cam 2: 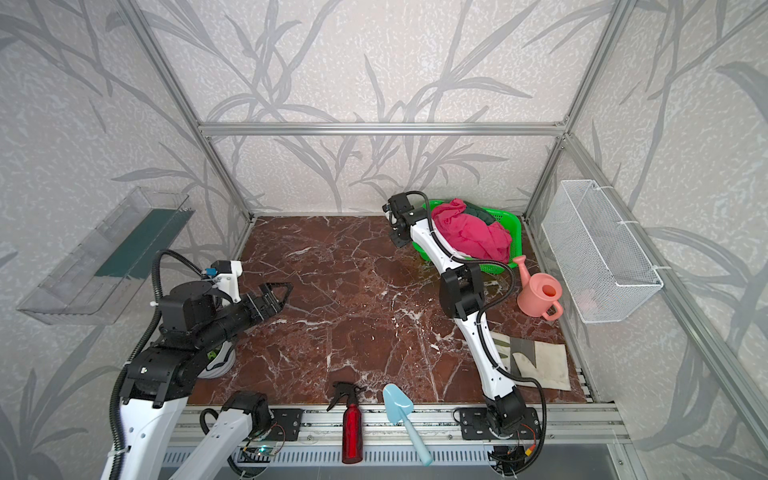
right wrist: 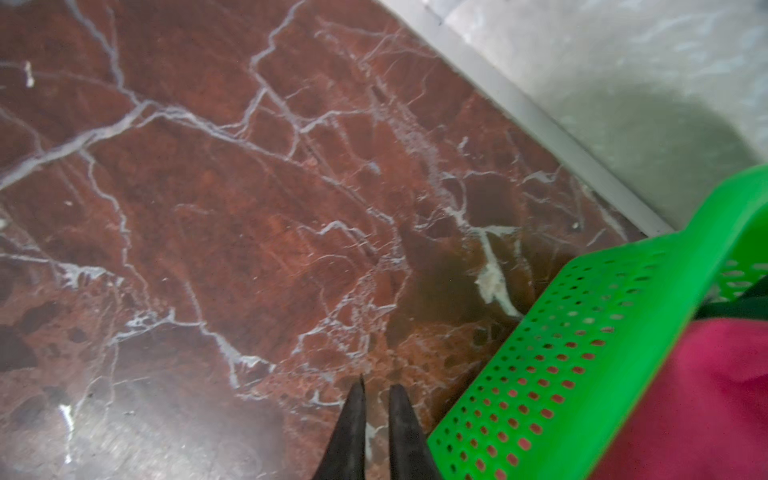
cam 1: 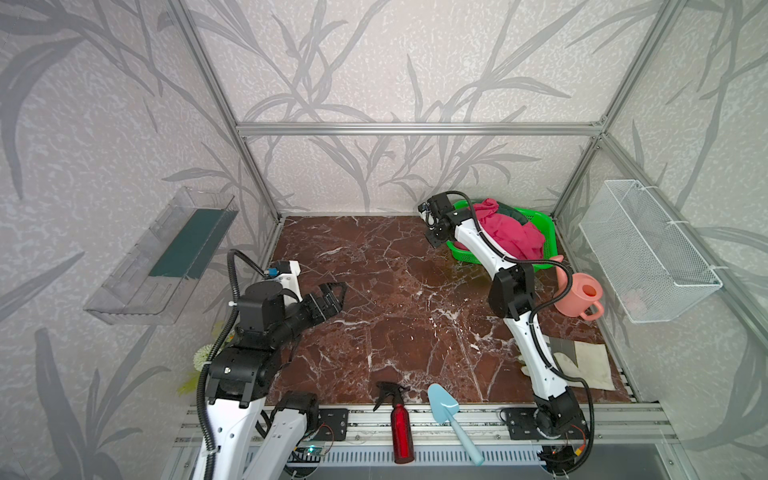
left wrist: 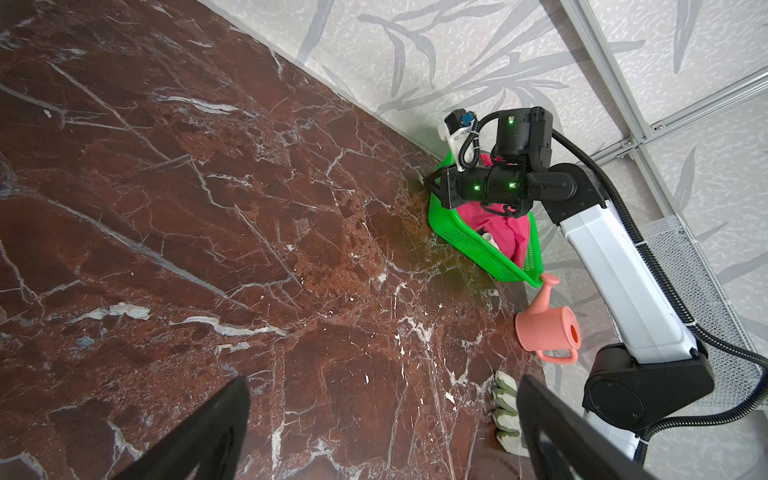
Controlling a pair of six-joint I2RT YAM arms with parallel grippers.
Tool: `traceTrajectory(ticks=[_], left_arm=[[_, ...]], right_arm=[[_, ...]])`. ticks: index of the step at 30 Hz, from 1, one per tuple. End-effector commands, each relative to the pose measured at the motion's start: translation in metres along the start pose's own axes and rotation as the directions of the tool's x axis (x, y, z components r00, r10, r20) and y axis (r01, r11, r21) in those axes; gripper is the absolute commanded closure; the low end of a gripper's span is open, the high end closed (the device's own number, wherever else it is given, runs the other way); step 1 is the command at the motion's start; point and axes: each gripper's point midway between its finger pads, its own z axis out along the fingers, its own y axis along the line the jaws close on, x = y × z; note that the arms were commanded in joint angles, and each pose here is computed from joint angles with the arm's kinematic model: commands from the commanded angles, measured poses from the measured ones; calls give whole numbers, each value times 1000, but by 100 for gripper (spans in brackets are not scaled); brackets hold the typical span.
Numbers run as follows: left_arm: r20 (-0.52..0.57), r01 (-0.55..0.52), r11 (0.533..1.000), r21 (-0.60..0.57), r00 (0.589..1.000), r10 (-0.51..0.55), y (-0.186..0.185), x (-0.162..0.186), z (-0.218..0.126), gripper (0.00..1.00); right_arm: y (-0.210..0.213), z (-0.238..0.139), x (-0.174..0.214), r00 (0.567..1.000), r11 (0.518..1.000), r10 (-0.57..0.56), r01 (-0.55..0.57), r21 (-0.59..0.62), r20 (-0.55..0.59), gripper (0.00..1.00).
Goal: Fold and stack the t-shirts
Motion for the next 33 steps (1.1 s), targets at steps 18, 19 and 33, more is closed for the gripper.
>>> traceTrajectory(ticks=[18,19,33], left_arm=[[-27,-46,999,1,999,46,5,9,5,1],[-27,-50,999,4,998,50,4,9,5,1],[-51,-91,996,-14,995,91,7,12,4,1]], right_arm=[[-32,-57,-9,933,881,332,-359,308,136,47],[-37,-57,-9,922,859,355,-387,334,154,47],[-68,-27,10,872,740,461,-480,470,165,50]])
